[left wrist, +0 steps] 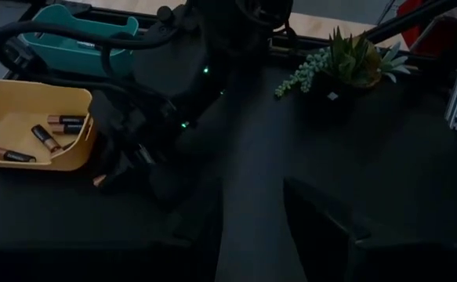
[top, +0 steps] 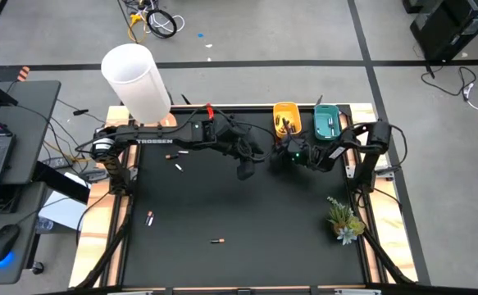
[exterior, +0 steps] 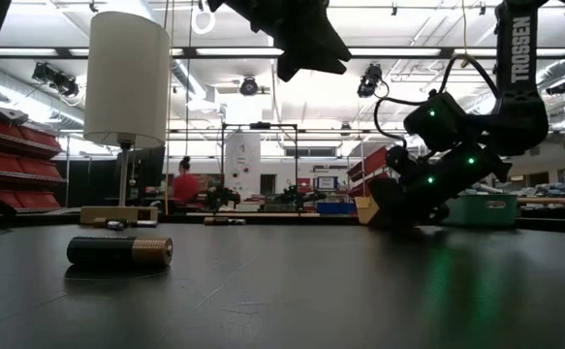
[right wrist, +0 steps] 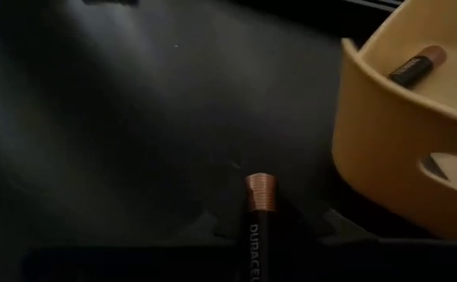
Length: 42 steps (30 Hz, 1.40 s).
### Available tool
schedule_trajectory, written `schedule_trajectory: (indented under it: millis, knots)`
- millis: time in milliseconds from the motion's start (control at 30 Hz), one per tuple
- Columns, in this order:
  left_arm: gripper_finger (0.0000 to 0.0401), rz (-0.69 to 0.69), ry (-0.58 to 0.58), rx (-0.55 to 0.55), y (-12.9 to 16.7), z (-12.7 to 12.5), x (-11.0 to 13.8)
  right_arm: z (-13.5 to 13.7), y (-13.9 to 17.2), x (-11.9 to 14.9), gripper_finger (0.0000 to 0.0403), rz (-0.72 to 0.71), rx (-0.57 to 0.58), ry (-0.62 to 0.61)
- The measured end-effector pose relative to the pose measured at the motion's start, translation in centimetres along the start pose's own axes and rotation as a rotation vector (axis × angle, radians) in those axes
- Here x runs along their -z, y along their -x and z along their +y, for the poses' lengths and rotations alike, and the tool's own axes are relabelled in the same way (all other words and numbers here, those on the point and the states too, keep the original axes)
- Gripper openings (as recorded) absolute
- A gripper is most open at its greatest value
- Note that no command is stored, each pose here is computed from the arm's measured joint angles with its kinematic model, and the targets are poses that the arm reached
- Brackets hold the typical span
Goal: Sort batteries
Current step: Put the black battery into the yellow bin
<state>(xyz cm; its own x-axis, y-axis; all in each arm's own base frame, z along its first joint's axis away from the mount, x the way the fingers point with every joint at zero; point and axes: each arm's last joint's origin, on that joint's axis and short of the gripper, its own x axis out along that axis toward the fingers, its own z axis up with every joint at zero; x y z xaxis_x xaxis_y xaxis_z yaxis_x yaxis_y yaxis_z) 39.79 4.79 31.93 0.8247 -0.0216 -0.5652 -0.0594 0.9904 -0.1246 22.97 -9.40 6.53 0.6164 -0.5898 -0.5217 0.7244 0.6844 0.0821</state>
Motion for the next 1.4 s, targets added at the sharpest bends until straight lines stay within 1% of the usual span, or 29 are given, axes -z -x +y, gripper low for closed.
schedule_trajectory:
  millis: [133, 200, 267, 333, 400, 467, 533, 600, 733, 800, 900, 1000, 1100, 1167, 1200, 1267, 1333, 1400]
  knots:
    - [0.0147, 0.001, 0.019, 0.001, 0.0, 0.0, 0.0, 0.3, 0.1, 0.1, 0.0051, 0.010, -0.027, 0.009]
    - [0.0147, 0.004, 0.063, 0.032, 0.0, -0.1, 0.0, 0.3, 0.1, 0.2, 0.0051, 0.010, -0.028, 0.000]
    - [0.0147, 0.010, 0.109, 0.075, 0.0, -0.2, 0.0, 0.4, 0.2, 0.1, 0.0051, 0.009, -0.033, -0.037]
    - [0.0147, 0.026, 0.163, 0.098, 0.0, -0.3, 0.1, 0.5, 0.4, -0.2, 0.0051, 0.010, -0.077, -0.065]
    - [0.0147, 0.051, 0.220, 0.094, 0.0, -0.3, 0.4, 0.8, 0.8, -0.6, 0.0051, 0.025, -0.141, -0.060]
    - [0.0147, 0.065, 0.284, 0.060, 0.0, -0.2, 0.5, 1.2, 1.3, -0.9, 0.0051, 0.048, -0.216, -0.058]
    - [0.0147, 0.059, 0.356, 0.026, 0.0, -0.6, 0.5, 1.5, 1.9, -1.4, 0.0051, 0.061, -0.270, -0.084]
    - [0.0147, 0.041, 0.406, -0.015, 0.1, -1.6, 0.5, 1.9, 2.6, -2.0, 0.0051, 0.068, -0.329, -0.086]
    - [0.0147, -0.040, 0.414, -0.078, 0.2, -5.9, 0.3, 2.6, 4.1, -2.4, 0.0051, 0.126, -0.421, -0.053]
    - [0.0147, -0.056, 0.421, -0.085, 0.2, -7.7, 0.6, 2.7, 4.8, -2.8, 0.0051, 0.131, -0.479, -0.007]
    - [0.0147, -0.075, 0.461, -0.123, 0.4, -9.2, 0.9, 3.0, 5.8, -3.4, 0.0051, 0.101, -0.620, 0.172]
    - [0.0147, -0.115, 0.518, -0.186, 1.1, -10.8, 1.2, 3.6, 6.9, -4.1, 0.0051, 0.027, -0.747, 0.293]
    - [0.0147, -0.193, 0.572, -0.201, 2.2, -12.4, 1.0, 4.0, 7.8, -4.7, 0.0051, -0.064, -0.815, 0.412]
    - [0.0147, -0.224, 0.585, -0.221, 2.5, -13.2, 1.0, 4.3, 8.2, -4.9, 0.0051, -0.092, -0.859, 0.445]
    - [0.0147, -0.236, 0.584, -0.234, 2.4, -13.5, 1.1, 4.3, 8.3, -5.0, 0.0051, -0.085, -0.871, 0.424]
    - [0.0147, -0.255, 0.576, -0.260, 2.5, -14.0, 1.3, 4.4, 8.5, -5.2, 0.0051, -0.064, -0.855, 0.320]
    - [0.0147, -0.271, 0.578, -0.265, 2.8, -14.4, 1.3, 4.6, 8.7, -5.7, 0.0051, -0.038, -0.791, 0.219]
    - [0.0147, -0.274, 0.570, -0.266, 3.0, -14.6, 1.3, 5.3, 8.9, -6.8, 0.0051, -0.020, -0.685, 0.176]
